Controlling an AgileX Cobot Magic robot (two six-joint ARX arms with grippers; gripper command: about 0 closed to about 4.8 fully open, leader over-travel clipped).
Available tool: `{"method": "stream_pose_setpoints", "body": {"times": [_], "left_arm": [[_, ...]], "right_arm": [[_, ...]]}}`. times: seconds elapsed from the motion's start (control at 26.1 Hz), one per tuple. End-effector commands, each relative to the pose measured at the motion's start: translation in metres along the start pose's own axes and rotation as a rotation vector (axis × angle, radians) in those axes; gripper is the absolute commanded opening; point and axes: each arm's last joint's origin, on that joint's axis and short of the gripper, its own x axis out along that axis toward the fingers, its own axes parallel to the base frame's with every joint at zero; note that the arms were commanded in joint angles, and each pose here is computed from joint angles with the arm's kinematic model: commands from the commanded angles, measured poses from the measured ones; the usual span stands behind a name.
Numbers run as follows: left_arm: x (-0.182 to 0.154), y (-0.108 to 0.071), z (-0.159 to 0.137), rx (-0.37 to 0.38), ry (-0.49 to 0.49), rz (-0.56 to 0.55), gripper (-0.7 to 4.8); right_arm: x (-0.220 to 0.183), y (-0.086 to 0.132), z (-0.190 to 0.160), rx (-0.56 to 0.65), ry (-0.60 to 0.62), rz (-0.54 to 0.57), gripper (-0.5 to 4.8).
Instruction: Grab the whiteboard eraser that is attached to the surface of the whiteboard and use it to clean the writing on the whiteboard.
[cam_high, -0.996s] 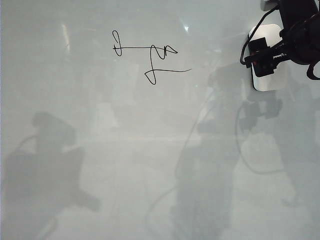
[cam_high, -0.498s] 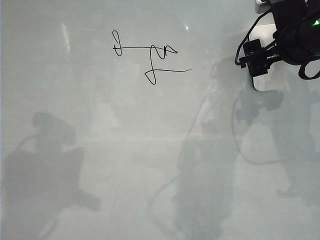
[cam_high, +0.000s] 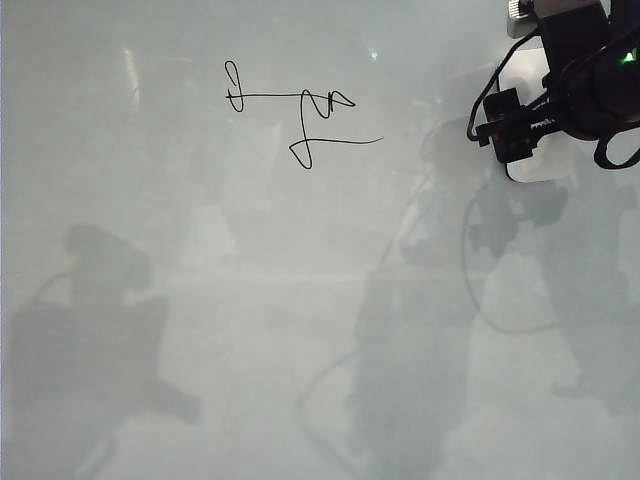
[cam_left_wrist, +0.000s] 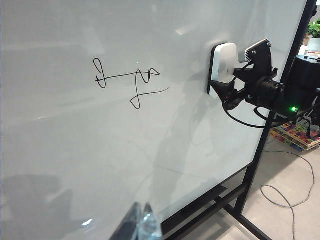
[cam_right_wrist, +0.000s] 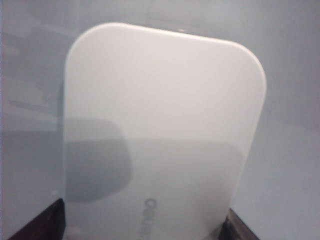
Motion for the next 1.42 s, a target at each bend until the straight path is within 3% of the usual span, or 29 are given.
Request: {"method": "stream_pose_setpoints", "body": {"times": [0.04,0.15,0.42,0.57,0.73,1.03,1.42], "left_arm": [[-0.001,0.0,0.002,0.009,-0.014,-0.002,-0.05],[-0.001,0.0,0.002,0.008,-0.014,-0.003,-0.05],[-0.001,0.0,0.002,0.008,-0.014,-0.002,-0.05],[-0.001,0.0,0.002,0.008,-0.014,-0.002,-0.05],[-0.001,0.0,0.002,0.008,-0.014,-0.002,-0.05],[-0.001,0.0,0.002,0.008,-0.014,-0.002,-0.05],[-0.001,0.0,0.002,0.008,-0.014,-0.002,-0.05]], "right_arm": [[0.002,0.001,0.003,0.016,-0.028,0.008,3.99],[0.005,0.002,0.004,0.019,-0.036,0.005,3.98],[0.009,0.002,0.008,0.023,-0.048,0.002,3.05],[0.009,0.002,0.008,0.024,-0.048,0.002,3.01],[0.009,0.003,0.008,0.023,-0.047,0.003,2.52],[0.005,0.01,0.01,0.019,-0.026,0.002,2.52],[-0.008,0.034,0.02,0.028,-0.035,0.027,2.52]]}}
